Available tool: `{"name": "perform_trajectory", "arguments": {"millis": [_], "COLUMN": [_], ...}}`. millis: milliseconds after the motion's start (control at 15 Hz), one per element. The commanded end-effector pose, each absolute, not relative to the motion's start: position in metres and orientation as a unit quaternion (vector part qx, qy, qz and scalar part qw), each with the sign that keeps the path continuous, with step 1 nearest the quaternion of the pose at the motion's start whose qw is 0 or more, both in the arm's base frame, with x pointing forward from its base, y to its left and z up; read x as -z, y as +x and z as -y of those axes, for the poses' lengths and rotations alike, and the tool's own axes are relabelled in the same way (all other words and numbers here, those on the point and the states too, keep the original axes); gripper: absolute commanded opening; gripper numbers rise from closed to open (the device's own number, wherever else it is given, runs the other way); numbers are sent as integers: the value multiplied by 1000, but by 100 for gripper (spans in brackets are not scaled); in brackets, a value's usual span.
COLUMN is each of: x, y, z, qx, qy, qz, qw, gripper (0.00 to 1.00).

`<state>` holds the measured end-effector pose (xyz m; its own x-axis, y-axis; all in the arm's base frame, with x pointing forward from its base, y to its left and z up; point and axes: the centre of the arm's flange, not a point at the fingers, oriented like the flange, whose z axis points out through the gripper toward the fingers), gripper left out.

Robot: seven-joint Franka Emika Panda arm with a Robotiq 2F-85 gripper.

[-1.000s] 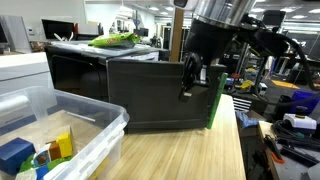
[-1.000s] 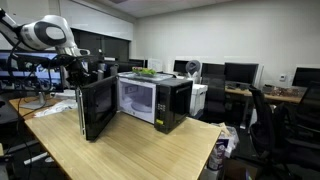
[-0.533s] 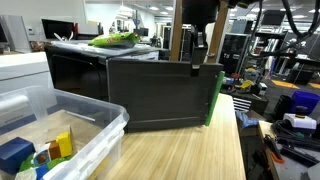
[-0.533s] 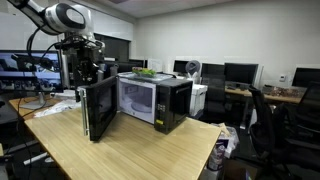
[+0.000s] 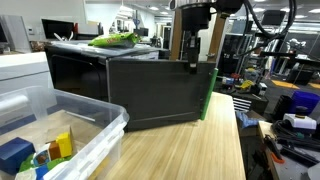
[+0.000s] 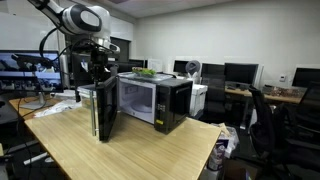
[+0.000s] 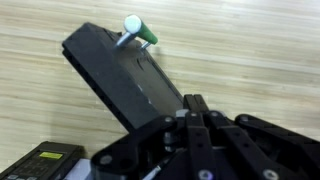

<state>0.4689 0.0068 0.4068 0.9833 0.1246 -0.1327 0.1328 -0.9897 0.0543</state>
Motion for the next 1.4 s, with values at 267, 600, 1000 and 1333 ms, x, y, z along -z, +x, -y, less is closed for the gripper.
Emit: {"name": "perform_trajectory", "arguments": {"millis": [267,600,1000,1333], "x": [-383,-373,-376,-418], "y": [508,537,530,493], "z": [49,51,44,54], "qx": [-135,-282,-272,-131], "qy": [990,955,957,987], "qz": [17,83,100,92], "qw": [31,31,16,3], "gripper": [1,1,1,1]}}
